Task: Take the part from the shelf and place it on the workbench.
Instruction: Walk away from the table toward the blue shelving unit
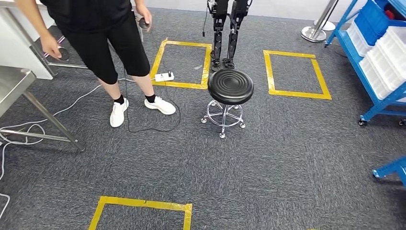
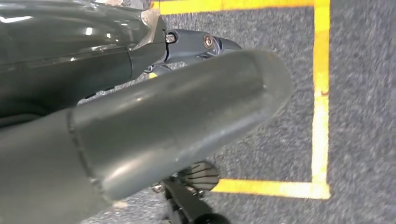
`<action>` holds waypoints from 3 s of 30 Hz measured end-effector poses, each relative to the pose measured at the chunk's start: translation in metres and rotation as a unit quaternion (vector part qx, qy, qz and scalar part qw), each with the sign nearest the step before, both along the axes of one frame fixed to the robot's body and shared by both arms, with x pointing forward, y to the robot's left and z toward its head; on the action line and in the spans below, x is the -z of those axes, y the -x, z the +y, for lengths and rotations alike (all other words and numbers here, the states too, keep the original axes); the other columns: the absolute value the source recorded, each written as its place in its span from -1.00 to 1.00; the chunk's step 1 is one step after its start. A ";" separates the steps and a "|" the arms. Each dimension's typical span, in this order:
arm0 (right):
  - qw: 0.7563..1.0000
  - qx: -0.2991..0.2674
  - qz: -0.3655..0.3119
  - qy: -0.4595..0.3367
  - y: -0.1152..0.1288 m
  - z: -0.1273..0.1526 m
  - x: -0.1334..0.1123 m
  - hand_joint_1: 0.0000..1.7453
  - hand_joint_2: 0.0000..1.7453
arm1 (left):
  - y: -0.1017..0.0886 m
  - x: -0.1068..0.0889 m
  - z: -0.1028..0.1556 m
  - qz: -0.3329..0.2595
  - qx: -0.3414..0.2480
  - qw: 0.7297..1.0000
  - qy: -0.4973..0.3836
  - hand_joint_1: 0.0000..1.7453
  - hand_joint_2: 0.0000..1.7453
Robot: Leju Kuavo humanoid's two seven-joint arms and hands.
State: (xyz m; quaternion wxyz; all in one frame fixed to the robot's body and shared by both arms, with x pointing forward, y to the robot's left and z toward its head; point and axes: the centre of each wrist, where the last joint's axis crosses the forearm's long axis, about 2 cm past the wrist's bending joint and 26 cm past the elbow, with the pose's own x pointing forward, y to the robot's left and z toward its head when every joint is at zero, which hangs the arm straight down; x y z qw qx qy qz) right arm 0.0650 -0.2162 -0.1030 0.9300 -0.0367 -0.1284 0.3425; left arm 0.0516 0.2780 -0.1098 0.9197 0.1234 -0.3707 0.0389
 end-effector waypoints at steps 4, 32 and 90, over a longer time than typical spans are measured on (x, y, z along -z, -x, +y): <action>1.000 0.002 -0.009 0.006 0.003 -0.002 0.001 -1.00 -1.00 | 0.005 0.000 -0.005 0.001 -0.015 1.000 -0.005 -1.00 -1.00; 0.996 0.092 -0.011 0.012 0.004 0.000 0.000 -1.00 -1.00 | 0.003 0.000 -0.008 0.025 0.054 0.998 0.002 -1.00 -1.00; 0.997 0.071 -0.011 0.015 0.005 -0.005 0.001 -1.00 -1.00 | 0.006 0.000 -0.013 0.022 0.058 0.998 -0.006 -1.00 -1.00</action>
